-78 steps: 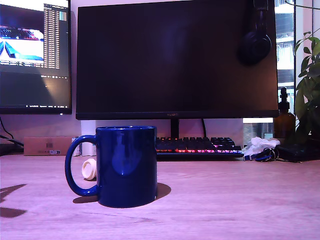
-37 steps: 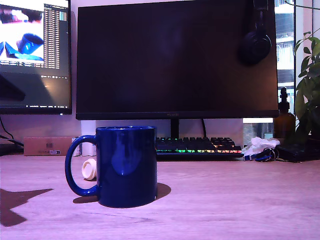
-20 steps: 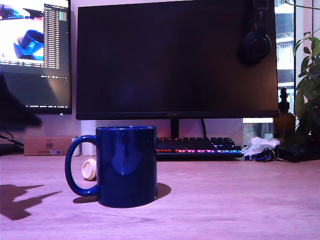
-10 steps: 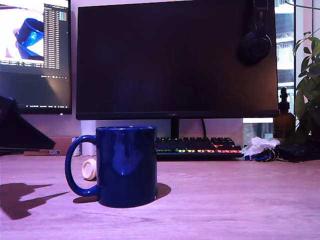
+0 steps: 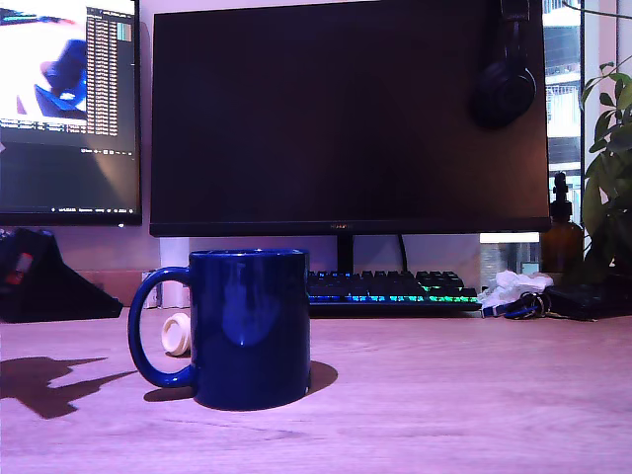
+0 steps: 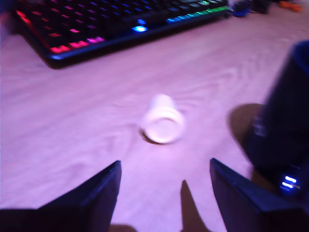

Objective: Pick up the coffee capsules on the table and drop them inside the coffee cup

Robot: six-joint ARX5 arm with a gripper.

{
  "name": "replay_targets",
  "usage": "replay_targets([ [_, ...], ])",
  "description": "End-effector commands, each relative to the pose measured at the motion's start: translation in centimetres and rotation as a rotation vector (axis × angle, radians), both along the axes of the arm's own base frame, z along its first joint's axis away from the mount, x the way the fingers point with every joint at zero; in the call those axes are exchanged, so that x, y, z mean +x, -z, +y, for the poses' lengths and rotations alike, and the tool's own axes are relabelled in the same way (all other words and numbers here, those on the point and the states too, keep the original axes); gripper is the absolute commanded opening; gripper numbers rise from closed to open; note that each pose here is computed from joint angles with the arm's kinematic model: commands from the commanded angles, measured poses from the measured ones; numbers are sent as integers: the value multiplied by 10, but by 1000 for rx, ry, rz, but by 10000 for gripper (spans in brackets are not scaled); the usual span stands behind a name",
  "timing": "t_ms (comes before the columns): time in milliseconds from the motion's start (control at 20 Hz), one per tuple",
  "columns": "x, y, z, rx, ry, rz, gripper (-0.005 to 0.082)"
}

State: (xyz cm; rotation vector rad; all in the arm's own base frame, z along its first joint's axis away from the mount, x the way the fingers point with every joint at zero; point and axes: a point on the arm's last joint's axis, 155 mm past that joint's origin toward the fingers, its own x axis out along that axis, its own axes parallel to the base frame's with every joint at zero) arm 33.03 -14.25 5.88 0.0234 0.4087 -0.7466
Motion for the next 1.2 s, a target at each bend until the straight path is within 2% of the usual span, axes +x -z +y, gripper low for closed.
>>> replay_targets([
  [0, 2, 1, -1, -14, -8, -1, 531],
  [350, 8, -5, -3, -7, -25, -41, 531],
  [950, 27, -37, -33, -16, 39, -122, 531],
  [1150, 36, -37, -38, -15, 47, -121, 531],
])
